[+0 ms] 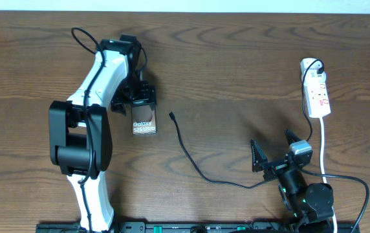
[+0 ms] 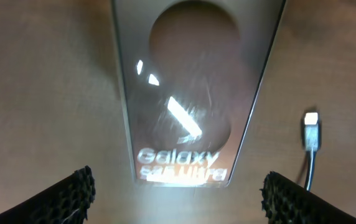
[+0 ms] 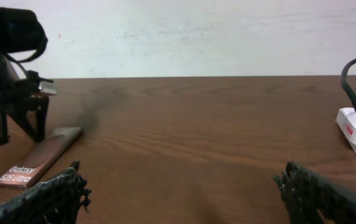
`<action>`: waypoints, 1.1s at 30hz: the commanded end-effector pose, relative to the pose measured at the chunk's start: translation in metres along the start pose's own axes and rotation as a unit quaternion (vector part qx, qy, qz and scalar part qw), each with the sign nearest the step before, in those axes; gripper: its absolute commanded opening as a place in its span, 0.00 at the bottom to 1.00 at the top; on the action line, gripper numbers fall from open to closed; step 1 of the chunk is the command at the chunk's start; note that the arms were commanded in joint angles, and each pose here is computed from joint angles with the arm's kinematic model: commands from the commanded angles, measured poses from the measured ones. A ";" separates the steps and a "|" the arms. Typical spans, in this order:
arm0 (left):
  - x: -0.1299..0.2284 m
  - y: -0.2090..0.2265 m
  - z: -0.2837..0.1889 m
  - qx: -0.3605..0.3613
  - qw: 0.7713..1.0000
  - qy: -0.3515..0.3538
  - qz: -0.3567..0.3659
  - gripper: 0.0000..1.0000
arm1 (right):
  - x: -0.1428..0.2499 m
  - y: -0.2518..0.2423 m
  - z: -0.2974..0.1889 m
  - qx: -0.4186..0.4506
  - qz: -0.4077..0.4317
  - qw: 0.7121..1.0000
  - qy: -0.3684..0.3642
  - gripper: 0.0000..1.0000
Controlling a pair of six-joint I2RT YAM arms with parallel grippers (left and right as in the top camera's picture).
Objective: Plug charger to phone and switch on socket
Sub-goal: 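Move the left gripper over the phone and grasp it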
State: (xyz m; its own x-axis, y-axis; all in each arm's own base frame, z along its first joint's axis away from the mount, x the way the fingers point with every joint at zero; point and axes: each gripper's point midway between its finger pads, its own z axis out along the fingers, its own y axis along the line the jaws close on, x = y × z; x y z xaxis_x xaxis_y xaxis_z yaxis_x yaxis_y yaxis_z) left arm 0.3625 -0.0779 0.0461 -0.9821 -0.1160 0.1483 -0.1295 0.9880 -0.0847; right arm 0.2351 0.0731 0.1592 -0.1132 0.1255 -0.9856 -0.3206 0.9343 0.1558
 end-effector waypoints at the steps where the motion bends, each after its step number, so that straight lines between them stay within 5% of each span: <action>1: -0.004 -0.003 0.006 -0.004 1.000 -0.012 0.015 0.89 | 0.000 -0.002 0.000 0.006 -0.004 1.000 -0.002 0.99; 25: -0.005 -0.001 0.063 -0.021 0.998 -0.043 0.041 0.93 | 0.000 -0.002 0.000 0.006 -0.004 1.000 -0.002 0.99; 33: -0.004 -0.001 0.065 -0.020 0.998 -0.045 0.042 0.62 | 0.000 -0.002 0.000 0.006 -0.004 1.000 -0.002 0.99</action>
State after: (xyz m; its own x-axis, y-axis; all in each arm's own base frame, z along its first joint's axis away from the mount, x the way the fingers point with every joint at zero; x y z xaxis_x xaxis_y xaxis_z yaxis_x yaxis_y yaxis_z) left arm 0.3720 -0.0840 -0.0012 -0.9988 -0.0484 -0.0035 -0.0481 0.9976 -0.0502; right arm 0.2351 0.0731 0.1592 -0.1132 0.1255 -0.9856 -0.3206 0.9343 0.1558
